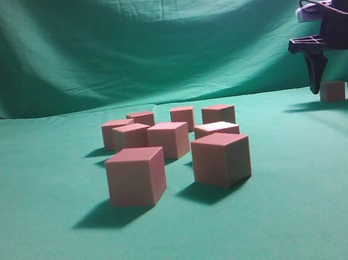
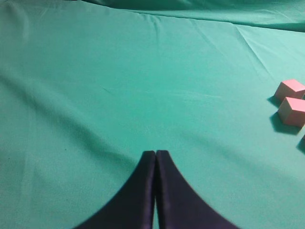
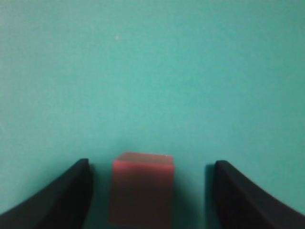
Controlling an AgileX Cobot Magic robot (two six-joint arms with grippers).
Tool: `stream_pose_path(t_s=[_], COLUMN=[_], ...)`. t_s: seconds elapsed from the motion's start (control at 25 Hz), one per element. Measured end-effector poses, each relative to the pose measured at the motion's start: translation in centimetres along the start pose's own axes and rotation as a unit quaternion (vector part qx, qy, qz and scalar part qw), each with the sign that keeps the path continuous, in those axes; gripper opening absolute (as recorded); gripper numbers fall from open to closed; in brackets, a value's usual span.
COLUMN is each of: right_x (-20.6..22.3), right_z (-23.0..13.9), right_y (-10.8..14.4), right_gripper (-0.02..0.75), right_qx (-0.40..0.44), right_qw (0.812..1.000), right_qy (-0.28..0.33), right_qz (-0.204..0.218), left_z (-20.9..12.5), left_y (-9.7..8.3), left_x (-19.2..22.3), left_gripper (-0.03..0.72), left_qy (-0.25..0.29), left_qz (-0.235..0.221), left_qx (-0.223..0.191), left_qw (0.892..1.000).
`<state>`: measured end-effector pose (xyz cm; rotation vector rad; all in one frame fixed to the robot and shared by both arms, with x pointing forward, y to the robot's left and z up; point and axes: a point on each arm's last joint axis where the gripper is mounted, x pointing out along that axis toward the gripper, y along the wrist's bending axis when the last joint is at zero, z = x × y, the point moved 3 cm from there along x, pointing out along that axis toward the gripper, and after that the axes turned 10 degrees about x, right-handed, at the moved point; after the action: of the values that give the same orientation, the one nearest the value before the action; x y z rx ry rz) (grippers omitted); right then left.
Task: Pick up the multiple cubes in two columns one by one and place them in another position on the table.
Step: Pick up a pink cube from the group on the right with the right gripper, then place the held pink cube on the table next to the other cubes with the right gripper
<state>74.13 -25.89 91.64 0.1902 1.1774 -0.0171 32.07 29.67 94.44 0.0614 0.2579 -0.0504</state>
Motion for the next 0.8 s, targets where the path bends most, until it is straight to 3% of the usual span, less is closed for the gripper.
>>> stream_pose_path(t_s=[0.04, 0.2, 0.52, 0.8], right_x=[0.1, 0.1, -4.4, -15.6], right_z=[0.0, 0.0, 1.3, 3.1], right_y=[0.0, 0.0, 1.4, 5.5], right_gripper=[0.477, 0.258, 0.262, 0.262], right_qx=[0.000, -0.001, 0.001, -0.041], right_qw=[1.000, 1.000, 0.998, 0.997], right_qy=[0.000, 0.002, 0.060, -0.035], right_qz=[0.000, 0.000, 0.021, 0.062], left_z=[0.0, 0.0, 0.0, 0.0], left_y=[0.0, 0.0, 0.0, 0.0], left_x=[0.0, 0.0, 0.0, 0.0], left_gripper=[0.000, 0.000, 0.000, 0.000], left_qy=[0.000, 0.000, 0.000, 0.000], left_qz=[0.000, 0.000, 0.000, 0.000], left_qx=[0.000, 0.000, 0.000, 0.000], left_qw=[1.000, 1.000, 1.000, 1.000])
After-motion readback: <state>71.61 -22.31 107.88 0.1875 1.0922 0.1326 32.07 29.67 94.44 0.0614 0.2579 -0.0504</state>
